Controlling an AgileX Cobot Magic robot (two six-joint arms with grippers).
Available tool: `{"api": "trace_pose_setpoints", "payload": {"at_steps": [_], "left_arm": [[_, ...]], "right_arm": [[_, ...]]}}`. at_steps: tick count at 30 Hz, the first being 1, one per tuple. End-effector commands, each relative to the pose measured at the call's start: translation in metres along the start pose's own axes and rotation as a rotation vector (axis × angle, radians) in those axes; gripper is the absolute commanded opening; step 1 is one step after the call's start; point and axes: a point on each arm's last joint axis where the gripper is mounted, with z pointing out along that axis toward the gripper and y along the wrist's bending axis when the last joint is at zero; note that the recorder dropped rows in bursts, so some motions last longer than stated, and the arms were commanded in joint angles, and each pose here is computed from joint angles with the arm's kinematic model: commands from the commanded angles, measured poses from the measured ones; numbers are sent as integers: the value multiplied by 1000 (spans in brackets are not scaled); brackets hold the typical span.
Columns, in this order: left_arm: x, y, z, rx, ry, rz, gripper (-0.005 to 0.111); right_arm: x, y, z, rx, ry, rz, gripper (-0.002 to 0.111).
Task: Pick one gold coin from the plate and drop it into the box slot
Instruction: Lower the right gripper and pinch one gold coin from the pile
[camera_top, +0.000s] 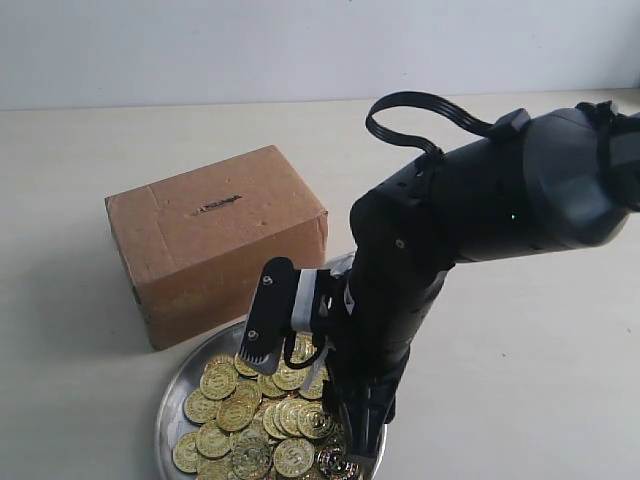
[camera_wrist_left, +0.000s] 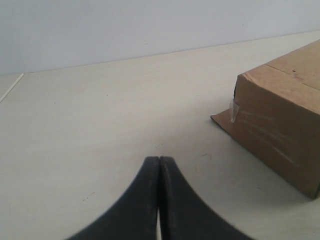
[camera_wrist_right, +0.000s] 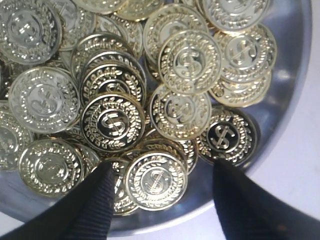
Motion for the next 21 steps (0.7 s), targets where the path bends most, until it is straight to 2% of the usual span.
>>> {"api": "trace_pose_setpoints", "payload": {"at_steps": [1,21], "left_arm": [[0,0,0,4,-10,-10,0],[0,0,0,4,-10,-10,0]], "right_arm": [[-1,0,-1,-7,2,9,55],[-1,2,10,-39,22,39,55]]}}
